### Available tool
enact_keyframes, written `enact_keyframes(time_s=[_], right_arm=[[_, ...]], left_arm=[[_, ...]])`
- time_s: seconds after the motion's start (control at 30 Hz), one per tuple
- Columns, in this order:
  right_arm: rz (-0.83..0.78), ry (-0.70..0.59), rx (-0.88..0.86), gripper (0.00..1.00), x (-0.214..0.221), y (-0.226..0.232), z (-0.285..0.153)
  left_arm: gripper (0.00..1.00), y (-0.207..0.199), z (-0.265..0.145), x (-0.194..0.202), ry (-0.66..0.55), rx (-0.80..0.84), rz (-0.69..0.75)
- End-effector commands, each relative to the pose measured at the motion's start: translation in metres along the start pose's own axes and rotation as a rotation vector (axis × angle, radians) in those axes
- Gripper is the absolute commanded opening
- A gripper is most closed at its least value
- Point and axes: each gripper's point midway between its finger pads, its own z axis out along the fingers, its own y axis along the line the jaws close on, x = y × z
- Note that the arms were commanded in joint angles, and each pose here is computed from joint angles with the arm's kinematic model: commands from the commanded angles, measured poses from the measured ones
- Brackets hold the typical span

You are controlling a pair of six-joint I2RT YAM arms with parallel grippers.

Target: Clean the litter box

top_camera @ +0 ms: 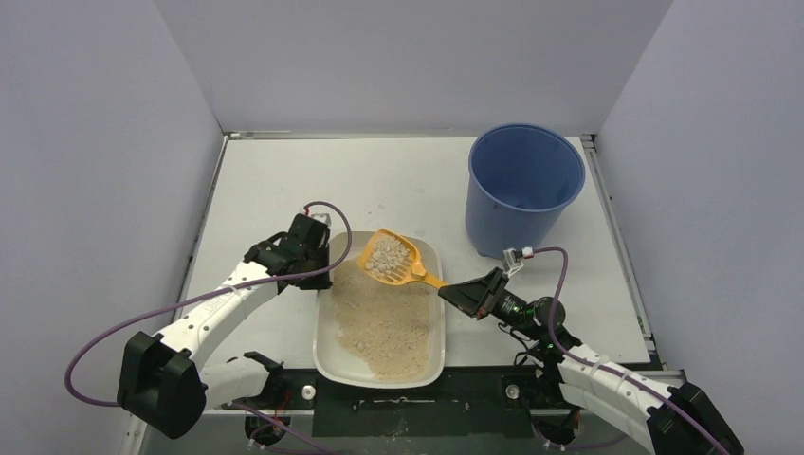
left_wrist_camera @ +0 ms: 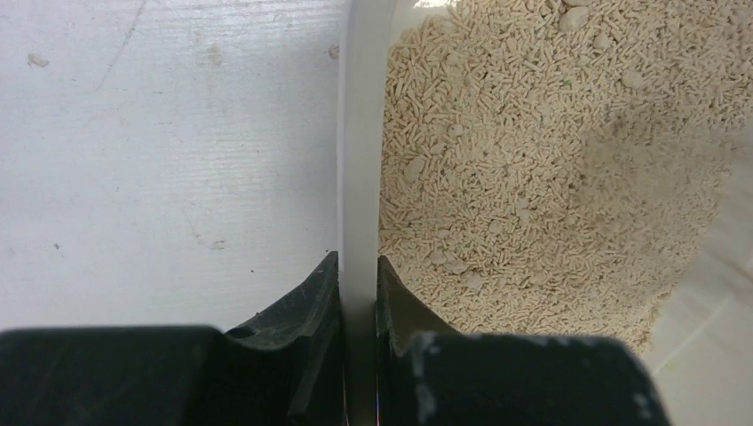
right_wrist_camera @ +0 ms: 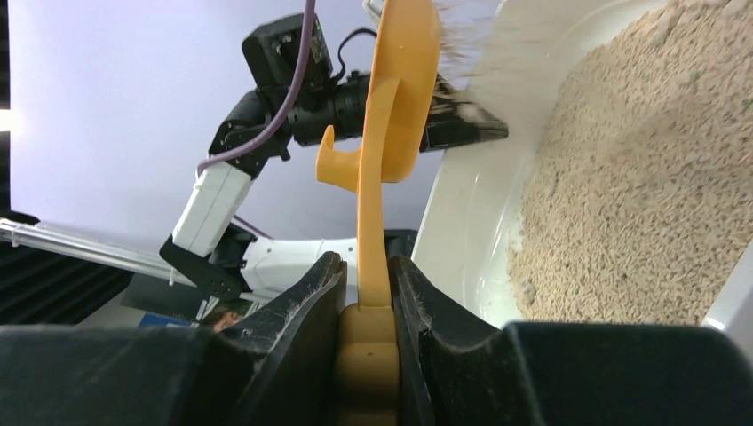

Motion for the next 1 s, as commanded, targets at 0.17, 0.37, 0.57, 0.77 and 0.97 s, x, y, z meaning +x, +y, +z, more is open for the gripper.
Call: enact_keyframes(time_s=[0.17, 0.37, 0.57, 0.77, 0.97], right_arm=[[-0.031, 0.049, -0.053, 0.0, 0.012, 0.011, 0.005], [-0.029, 0.036, -0.049, 0.0, 0.007, 0.013, 0.003], [-0.016, -0.003, -0.046, 0.0, -0.002, 0.015, -0.001], [-0.016, 0.0, 0.022, 0.0, -0.005, 0.003, 0.0], [-0.036, 0.046, 0.037, 0.0, 0.002, 0.004, 0.007]], left_arm=[[0.0, -0.028, -0.006, -0.032, -0.118, 0.147, -0.086], [0.0, -0.023, -0.005, -0.03, -0.117, 0.138, -0.087], [0.0, -0.026, -0.003, -0.031, -0.119, 0.161, -0.097], [0.0, -0.026, 0.0, -0.032, -0.119, 0.165, -0.109], [0.0, -0.021, 0.001, -0.031, -0.131, 0.159, -0.124]])
